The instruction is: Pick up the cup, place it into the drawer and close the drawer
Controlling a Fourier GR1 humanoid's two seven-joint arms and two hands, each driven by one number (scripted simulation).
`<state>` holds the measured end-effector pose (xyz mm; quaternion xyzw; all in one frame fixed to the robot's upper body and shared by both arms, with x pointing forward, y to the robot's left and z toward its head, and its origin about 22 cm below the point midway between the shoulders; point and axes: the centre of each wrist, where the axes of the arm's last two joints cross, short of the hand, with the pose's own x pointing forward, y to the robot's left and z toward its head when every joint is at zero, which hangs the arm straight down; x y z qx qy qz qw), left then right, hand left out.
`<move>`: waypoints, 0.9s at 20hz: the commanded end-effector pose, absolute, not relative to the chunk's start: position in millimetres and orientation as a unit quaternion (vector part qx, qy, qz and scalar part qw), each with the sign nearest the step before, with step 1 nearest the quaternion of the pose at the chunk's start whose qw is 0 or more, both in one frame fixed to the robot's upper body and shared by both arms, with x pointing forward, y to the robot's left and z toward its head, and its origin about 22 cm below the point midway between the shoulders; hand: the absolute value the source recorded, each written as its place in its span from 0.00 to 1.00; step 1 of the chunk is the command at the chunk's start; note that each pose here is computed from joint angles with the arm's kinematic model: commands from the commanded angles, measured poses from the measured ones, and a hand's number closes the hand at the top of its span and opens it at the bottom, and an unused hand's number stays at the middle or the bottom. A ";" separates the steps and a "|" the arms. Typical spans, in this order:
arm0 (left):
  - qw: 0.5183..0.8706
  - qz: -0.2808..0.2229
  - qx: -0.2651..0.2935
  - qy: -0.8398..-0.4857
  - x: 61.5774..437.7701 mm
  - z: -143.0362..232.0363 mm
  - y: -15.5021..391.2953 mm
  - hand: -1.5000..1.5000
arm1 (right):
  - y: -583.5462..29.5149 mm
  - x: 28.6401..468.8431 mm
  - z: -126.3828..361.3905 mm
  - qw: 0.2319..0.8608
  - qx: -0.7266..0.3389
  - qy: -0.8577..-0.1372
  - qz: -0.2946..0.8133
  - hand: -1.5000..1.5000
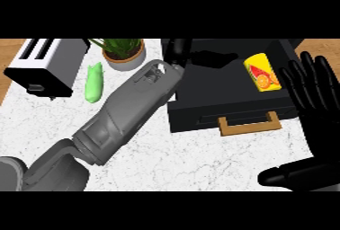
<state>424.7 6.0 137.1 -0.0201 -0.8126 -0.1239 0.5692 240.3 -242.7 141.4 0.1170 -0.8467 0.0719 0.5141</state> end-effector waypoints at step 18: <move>0.553 0.024 -0.125 -0.823 413.7 138.1 79.6 0.00 | -279.7 210.8 150.9 0.534 0.068 -0.816 0.212 1.00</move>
